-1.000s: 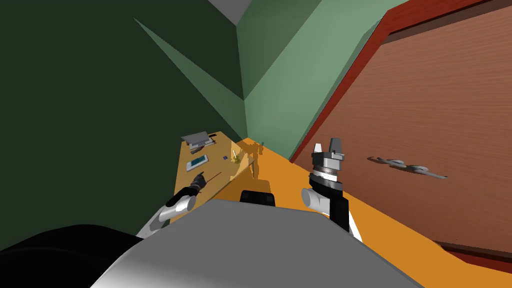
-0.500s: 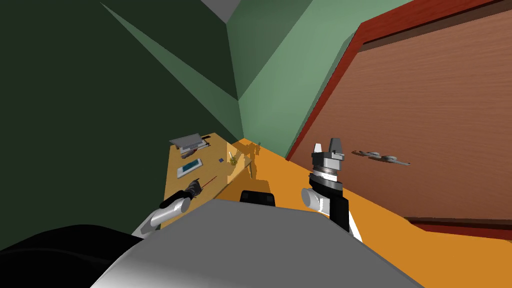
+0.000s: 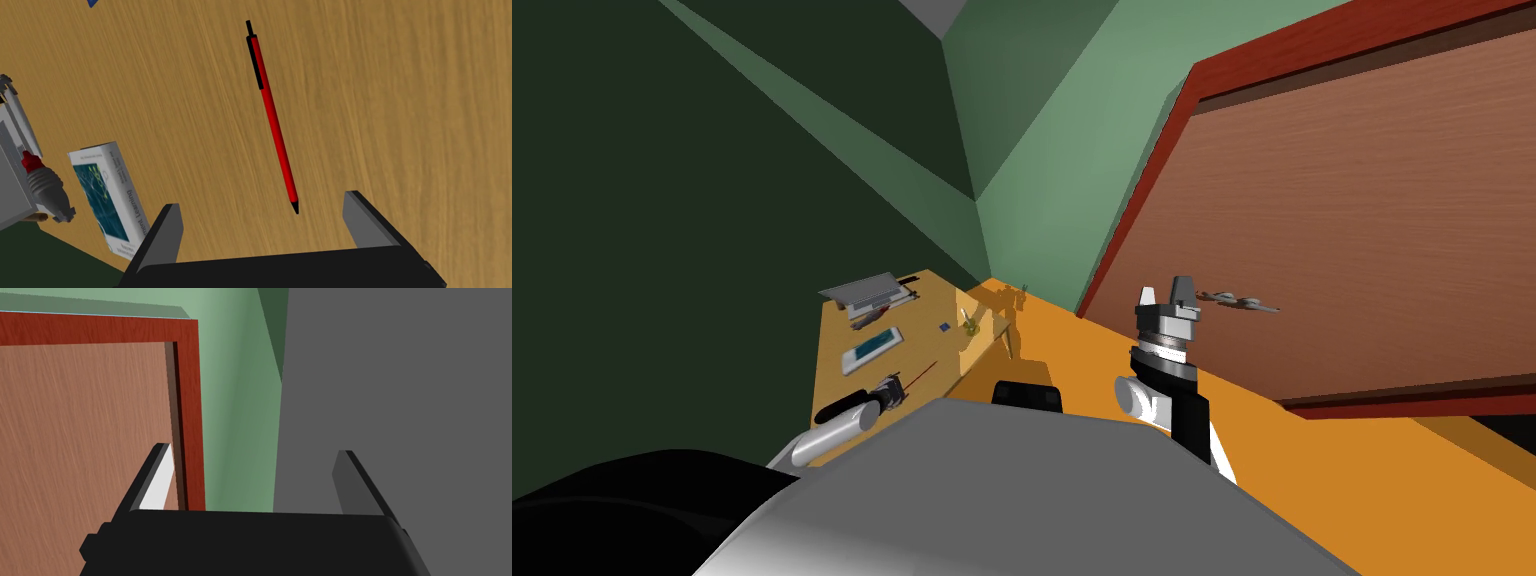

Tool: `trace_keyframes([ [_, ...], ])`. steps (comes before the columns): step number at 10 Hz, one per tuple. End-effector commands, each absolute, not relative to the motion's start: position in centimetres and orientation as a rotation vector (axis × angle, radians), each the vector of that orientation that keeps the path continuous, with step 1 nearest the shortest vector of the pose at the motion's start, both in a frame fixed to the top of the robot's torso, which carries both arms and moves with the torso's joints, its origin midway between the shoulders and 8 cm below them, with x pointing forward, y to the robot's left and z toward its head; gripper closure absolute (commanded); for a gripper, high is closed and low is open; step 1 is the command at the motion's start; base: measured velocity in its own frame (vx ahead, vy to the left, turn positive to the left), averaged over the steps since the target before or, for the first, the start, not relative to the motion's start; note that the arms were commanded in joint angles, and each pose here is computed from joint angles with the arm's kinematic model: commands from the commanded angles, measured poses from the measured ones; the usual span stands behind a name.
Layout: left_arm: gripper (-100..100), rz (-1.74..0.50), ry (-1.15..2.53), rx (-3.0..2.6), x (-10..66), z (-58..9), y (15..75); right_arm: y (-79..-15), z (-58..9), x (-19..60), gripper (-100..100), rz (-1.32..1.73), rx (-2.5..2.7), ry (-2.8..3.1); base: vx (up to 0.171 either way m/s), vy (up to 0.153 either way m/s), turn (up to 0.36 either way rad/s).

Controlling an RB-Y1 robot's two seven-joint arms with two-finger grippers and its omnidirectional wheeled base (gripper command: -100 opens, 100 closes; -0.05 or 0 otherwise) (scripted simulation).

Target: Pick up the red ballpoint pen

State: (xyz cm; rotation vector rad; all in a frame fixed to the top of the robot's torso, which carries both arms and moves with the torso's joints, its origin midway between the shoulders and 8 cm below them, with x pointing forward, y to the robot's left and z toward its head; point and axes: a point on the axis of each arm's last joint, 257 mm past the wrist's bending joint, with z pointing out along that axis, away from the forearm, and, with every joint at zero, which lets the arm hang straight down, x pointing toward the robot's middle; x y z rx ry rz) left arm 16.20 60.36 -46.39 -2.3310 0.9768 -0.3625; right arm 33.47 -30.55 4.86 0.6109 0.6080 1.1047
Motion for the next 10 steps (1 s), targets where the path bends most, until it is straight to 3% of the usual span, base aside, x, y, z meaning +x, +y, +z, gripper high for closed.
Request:
trace_keyframes([
  [1,-100,-0.337,0.958,-2.385,14.8,-46.9,60.6,-30.5,4.9,33.5,0,1.105,0.611,0.608,0.026,0.016,-0.118],
  [10,-100,-0.178,0.728,-2.742,6.6,-50.4,61.3,-30.6,4.9,33.5,0,1.104,0.611,0.608,0.036,0.017,-0.144],
])
